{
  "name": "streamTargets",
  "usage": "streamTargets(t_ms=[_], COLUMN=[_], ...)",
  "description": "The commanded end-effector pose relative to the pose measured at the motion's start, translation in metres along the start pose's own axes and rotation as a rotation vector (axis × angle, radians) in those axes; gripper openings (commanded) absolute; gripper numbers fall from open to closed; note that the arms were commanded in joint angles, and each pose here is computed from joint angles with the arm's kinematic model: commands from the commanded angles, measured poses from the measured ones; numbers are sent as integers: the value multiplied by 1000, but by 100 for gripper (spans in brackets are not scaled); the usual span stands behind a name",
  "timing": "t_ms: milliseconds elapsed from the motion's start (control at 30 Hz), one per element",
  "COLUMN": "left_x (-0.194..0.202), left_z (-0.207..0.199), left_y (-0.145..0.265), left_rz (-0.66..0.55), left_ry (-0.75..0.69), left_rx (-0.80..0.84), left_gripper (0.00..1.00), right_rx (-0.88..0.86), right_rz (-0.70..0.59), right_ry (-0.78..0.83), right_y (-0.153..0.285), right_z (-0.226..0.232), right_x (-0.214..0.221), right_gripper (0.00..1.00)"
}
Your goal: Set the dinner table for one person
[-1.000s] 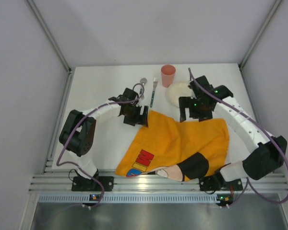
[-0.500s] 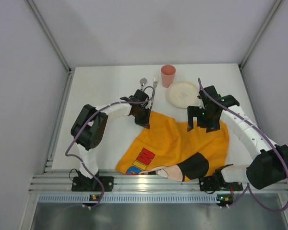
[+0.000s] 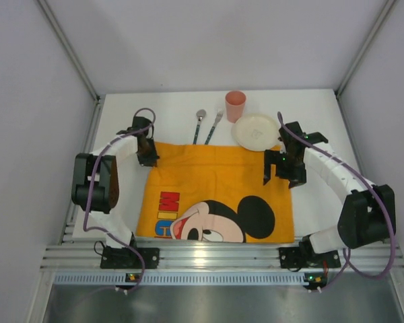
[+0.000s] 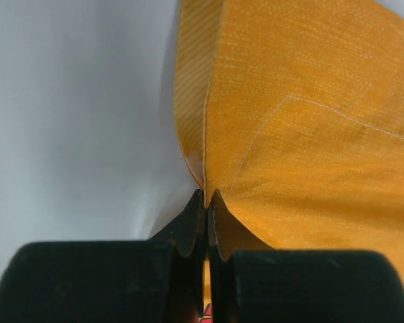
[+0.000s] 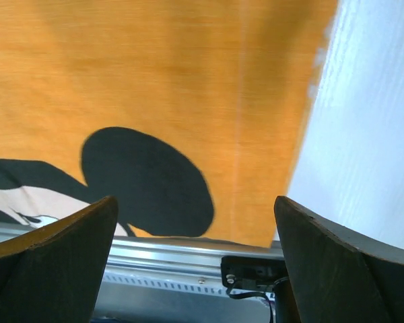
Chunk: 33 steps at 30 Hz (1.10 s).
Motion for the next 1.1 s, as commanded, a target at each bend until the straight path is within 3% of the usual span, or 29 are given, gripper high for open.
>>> streamTargets(t_ms=[0, 333, 367, 433, 467, 533, 567, 700, 800, 900, 967, 1000, 1067], left_x=[4, 2, 1, -2, -4, -13, -16, -42, -63, -86, -107, -112, -123], left_z=[22, 25, 25, 26, 28, 29, 30, 27, 20, 6, -13, -19, -33], left_y=[15, 0, 1, 4, 6, 20, 25, 57, 69, 71, 75, 62, 56], left_rz=[0, 25, 28, 19, 9, -34, -57, -182, -279, -341, -392, -374, -383], left_ry=[31, 52, 54, 65, 69, 83, 92, 144, 163, 135, 94, 74, 52], left_rx=[-82, -72, -73, -92, -127, -155, -180, -193, -163, -116, -69, -57, -19], left_gripper=[0, 0, 7, 35, 63, 79, 85, 85, 83, 82, 81, 81, 79], right_rx=[-76, -73, -69, -80, -87, -92, -102, -152, -164, -148, -113, -98, -80], right_rz=[-37, 10, 15, 0, -10, -19, -37, -103, -106, -96, -81, -87, -67], right_ry=[-31, -35, -32, -26, -26, -22, -18, 1, 12, 18, 18, 14, -3], right_y=[-5, -42, -48, -55, -55, -60, -58, -51, -58, -74, -89, -94, -106], right_z=[15, 26, 26, 29, 31, 35, 39, 52, 59, 59, 56, 55, 53], right_x=[-20, -35, -37, -42, -46, -52, -59, -78, -88, -93, -94, -96, -96], right_gripper=[100, 100, 100, 100, 100, 100, 100, 98, 83, 73, 58, 44, 31])
Point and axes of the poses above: each gripper's point midway between its finger pads, its own y axis back along the fingers, its own z axis along the line the jaws close on, x = y × z, the point moved 9 cm from there along y, back along the fingers, and after that the axes turned 14 degrees about -y, right-handed, at the moved point
